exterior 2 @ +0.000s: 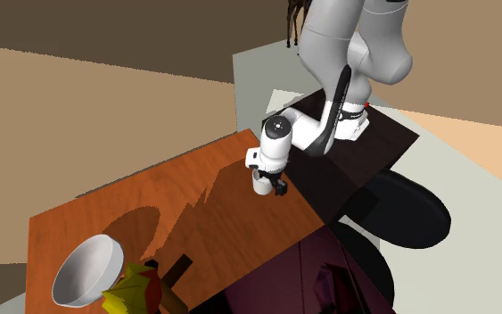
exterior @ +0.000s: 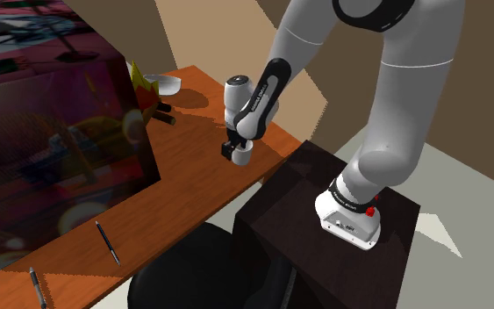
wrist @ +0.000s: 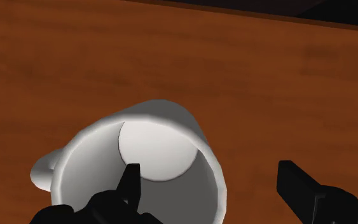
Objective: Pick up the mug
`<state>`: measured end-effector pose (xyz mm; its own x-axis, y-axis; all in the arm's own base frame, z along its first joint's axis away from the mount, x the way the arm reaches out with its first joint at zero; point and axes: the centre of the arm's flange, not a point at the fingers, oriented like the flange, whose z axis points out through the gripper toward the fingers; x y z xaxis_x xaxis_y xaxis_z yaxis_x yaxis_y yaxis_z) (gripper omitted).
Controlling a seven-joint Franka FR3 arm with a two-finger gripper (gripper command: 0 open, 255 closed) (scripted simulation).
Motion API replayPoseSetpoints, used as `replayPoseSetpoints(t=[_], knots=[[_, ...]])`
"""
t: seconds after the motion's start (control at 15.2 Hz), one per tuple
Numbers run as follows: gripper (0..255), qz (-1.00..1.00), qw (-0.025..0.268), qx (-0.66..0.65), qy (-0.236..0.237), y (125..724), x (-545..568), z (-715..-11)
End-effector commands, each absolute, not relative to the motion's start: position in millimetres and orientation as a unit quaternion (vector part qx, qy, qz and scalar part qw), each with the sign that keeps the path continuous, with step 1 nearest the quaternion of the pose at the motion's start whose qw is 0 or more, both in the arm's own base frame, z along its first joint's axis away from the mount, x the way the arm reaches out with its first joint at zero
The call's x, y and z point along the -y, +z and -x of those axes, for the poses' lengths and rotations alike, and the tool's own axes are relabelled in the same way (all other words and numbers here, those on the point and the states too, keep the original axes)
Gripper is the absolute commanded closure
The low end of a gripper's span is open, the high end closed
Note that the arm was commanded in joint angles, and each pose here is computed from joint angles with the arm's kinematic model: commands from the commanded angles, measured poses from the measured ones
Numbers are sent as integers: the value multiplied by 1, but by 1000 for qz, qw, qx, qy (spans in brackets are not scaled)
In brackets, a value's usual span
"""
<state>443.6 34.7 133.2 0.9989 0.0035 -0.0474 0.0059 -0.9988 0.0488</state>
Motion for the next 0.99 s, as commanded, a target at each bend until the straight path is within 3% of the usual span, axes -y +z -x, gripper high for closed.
replayPoseSetpoints(t=[0.0,0.07,0.92], knots=[[0,-999,24,-2,-23,130,-34,-444],[255,-999,24,-2,-23,130,-34,-444],[255,-999,24,-2,-23,151,-34,-444]])
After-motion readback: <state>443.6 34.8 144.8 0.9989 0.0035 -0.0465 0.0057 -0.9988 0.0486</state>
